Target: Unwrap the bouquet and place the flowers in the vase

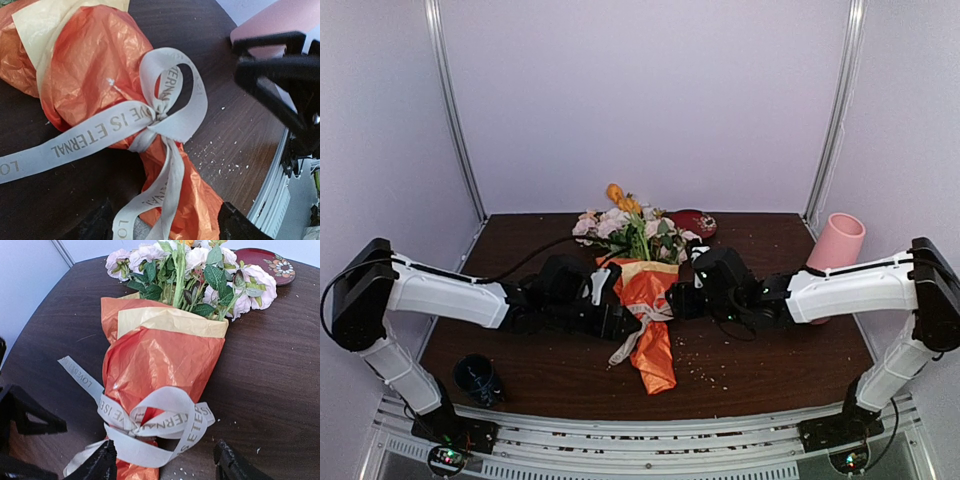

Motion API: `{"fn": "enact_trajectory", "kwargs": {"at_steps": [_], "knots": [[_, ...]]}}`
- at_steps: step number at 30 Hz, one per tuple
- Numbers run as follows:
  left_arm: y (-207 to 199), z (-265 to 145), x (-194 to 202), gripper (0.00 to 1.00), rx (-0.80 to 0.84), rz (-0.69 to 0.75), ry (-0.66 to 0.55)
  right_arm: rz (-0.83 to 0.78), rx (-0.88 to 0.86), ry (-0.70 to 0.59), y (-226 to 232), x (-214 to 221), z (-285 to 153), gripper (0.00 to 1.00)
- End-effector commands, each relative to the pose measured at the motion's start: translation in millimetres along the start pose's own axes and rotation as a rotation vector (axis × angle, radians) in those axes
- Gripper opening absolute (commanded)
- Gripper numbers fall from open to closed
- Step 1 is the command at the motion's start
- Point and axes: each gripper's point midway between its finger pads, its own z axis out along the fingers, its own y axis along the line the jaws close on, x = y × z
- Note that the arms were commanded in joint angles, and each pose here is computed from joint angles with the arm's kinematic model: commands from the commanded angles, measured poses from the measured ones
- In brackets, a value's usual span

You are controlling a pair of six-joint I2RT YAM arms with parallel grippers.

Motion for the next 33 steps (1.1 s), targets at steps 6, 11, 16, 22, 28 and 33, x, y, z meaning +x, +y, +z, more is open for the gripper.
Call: {"fn": "enact_trajectory", "kwargs": {"at_steps": [6,11,16,22,28,33], "knots": [[7.4,16.9,15.0,0.60,-0.028,0.050,0.058,0.051,0.037,-0.007,-8.6,-18.5,26.1,0.64],[8.9,16.0,16.3,0.36,-0.039,0.080,0.067,0.070,0.030,-0.014,-12.7,-15.3,19.0,0.65],[5.5,14.6,4.9,0.11,-0.047,0.110,0.047,0.092,0.018,-0.023,-15.0,-14.2,11.0,0.65],[15.7,3.1,-25.2,0.00,-0.177,0.125,-0.029,0.100,0.010,-0.021,-17.4,-10.7,5.9,0.66],[29.9,-10.9,-35.3,0.00,-0.281,0.101,-0.082,0.101,0.002,0.003,-18.0,-1.7,8.4,0.66],[52.1,-16.2,-20.9,0.00,-0.376,0.069,-0.060,0.107,-0.012,0.008,-15.1,0.0,10.9,0.66]]}}
